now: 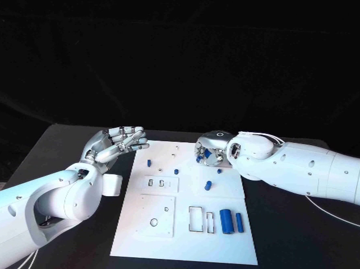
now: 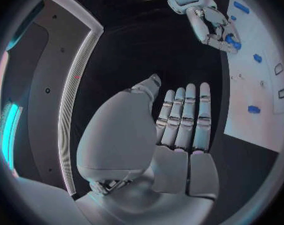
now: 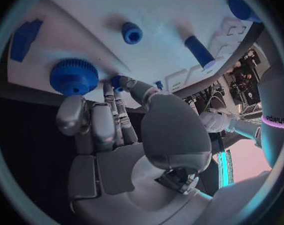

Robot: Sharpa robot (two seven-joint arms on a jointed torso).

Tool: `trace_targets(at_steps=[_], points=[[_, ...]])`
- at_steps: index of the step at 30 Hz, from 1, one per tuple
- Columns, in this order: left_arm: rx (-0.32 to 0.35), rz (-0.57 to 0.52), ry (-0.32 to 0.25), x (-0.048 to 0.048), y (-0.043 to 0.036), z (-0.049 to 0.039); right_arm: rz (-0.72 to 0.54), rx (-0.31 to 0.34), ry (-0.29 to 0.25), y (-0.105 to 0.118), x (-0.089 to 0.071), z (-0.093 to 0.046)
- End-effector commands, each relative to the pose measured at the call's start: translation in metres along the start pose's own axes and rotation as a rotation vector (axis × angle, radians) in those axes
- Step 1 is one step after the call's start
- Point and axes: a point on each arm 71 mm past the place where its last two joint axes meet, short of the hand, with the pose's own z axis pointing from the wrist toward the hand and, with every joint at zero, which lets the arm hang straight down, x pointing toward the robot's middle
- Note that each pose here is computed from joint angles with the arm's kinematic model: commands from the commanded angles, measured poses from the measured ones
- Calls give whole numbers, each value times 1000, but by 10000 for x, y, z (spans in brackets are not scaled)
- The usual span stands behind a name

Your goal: Assemble the parts on the task board

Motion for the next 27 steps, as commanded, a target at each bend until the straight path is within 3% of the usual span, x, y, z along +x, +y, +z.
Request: trace_targets(at_steps=[1, 6, 18, 27], points=[[0, -13, 20, 26, -7, 6, -8, 0, 30, 6, 43, 2], [-3, -14, 21, 27, -4, 7, 5, -7, -5, 13, 31, -1], [-8, -14, 17, 11, 3, 13, 43, 15, -196, 50, -128, -63], [-9, -18, 20, 25, 8, 20, 61, 30, -295, 121, -246, 32]])
